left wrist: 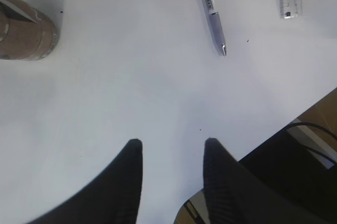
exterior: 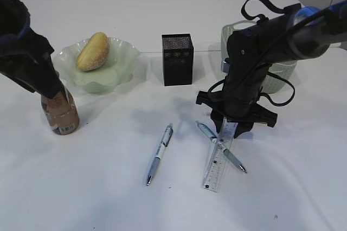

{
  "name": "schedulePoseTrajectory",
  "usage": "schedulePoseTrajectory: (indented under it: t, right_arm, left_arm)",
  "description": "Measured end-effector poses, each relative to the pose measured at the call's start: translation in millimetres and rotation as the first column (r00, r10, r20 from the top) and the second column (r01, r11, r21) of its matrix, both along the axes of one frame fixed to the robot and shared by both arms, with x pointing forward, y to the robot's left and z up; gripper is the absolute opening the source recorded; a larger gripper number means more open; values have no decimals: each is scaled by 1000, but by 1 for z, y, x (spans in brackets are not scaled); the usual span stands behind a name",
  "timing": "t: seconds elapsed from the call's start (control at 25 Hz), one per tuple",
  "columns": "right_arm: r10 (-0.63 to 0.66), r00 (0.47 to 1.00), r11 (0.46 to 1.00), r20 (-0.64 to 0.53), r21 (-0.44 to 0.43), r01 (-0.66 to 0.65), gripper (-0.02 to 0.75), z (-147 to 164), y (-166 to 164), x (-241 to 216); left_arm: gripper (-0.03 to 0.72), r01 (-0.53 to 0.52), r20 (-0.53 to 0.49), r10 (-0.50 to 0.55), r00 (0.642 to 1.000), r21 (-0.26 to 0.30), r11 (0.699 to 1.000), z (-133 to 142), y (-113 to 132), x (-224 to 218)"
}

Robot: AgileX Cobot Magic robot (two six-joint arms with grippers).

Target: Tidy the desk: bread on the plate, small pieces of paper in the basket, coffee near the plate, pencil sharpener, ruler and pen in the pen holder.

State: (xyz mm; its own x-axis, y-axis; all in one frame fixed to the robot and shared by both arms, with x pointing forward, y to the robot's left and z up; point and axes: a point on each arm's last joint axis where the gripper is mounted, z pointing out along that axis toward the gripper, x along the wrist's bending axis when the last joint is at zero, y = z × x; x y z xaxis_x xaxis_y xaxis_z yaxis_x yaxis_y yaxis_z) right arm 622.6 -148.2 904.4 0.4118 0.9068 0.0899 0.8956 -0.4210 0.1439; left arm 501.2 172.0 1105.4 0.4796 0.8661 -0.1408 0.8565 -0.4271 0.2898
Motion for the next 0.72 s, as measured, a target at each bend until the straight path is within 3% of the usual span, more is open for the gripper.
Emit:
schedulePoseTrajectory:
  t: [0.72]
  right_arm:
    - [0, 1000, 1000, 0, 0, 0, 300, 0, 0, 0]
  left_arm:
    - [268, 0, 0, 0, 1000, 0, 1000, 0, 0, 0]
